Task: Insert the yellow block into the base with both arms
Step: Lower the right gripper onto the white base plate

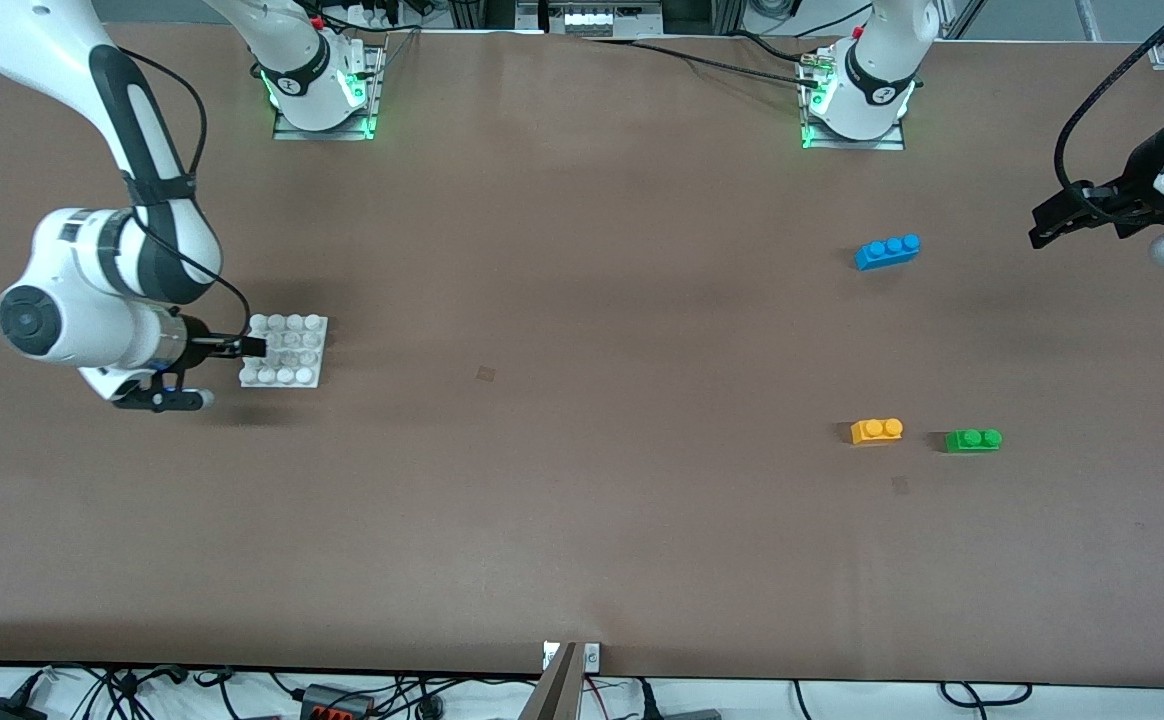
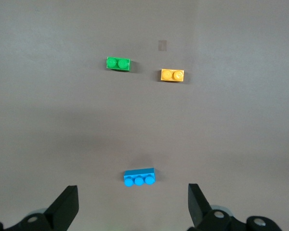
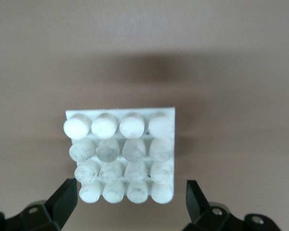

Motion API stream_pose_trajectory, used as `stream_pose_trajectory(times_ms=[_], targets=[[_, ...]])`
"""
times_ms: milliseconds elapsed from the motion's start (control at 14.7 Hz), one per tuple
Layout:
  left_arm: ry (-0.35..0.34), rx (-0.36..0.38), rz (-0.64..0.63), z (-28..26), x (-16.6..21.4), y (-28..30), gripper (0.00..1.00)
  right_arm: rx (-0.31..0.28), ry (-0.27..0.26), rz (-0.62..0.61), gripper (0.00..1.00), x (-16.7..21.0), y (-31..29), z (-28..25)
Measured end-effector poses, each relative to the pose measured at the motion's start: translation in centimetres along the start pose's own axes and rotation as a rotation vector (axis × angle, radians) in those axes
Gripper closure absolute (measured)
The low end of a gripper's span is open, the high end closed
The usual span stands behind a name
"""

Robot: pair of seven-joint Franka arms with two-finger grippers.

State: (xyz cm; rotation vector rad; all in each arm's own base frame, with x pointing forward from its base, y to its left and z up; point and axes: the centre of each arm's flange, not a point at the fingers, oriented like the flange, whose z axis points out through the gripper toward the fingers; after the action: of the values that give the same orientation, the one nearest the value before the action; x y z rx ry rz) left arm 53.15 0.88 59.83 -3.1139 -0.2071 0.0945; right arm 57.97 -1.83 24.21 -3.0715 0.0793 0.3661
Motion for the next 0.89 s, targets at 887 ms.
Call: stream_pose_trajectory(times_ms=[887], targets=[[-0.029,-0.002,-0.008,1.2,0.7,-0.5,0.0,-0.004,0.005,-0.006,0.16,-0.1,0.9,5.4]])
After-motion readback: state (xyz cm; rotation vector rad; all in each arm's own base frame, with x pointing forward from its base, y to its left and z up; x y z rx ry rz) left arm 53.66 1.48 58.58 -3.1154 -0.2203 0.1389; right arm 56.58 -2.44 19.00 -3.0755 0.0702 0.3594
